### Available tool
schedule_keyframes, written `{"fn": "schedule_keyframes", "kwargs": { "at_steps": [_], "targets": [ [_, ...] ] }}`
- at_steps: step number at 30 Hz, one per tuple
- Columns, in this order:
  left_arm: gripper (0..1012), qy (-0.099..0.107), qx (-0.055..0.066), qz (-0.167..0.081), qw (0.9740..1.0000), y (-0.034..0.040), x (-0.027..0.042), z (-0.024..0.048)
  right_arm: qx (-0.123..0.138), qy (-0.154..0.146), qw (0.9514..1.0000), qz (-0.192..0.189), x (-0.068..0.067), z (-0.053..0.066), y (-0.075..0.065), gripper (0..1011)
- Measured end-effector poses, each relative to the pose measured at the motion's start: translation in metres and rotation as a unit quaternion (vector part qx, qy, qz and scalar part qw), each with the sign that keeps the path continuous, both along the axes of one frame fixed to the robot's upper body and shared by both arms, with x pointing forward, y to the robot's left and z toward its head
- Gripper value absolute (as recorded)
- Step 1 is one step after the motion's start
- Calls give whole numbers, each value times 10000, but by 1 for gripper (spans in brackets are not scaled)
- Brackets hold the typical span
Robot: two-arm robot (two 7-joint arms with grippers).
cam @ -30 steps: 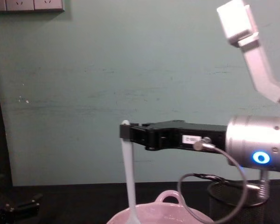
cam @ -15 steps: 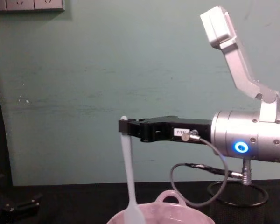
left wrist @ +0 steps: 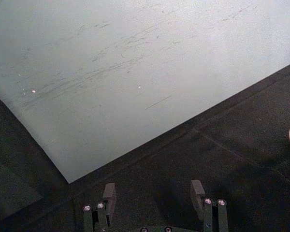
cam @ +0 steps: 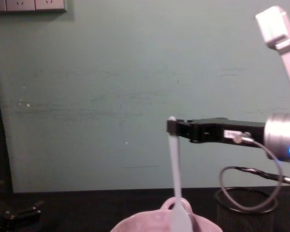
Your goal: Use the one hand to pick up the spoon and stir the clear water in the bowl.
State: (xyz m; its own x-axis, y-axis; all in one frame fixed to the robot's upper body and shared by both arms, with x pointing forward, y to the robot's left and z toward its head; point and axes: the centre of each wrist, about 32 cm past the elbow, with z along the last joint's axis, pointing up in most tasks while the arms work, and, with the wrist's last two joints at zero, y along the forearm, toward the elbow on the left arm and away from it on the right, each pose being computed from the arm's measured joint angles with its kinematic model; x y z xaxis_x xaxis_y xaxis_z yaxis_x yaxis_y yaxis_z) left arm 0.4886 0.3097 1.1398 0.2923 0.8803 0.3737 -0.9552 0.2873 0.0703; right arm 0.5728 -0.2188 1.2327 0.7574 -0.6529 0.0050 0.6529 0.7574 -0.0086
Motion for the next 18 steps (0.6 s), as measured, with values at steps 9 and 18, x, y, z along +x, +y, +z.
{"fn": "schedule_keyframes", "kwargs": {
  "at_steps": [9, 18],
  "targets": [
    [1011, 0, 0, 0, 10000, 0, 0, 0, -40, 6, 9999, -112, -235, -33, -146, 97],
    [1011, 0, 0, 0, 10000, 0, 0, 0, -6, -52, 10000, 74, -404, -23, -47, 98]
  ]
}}
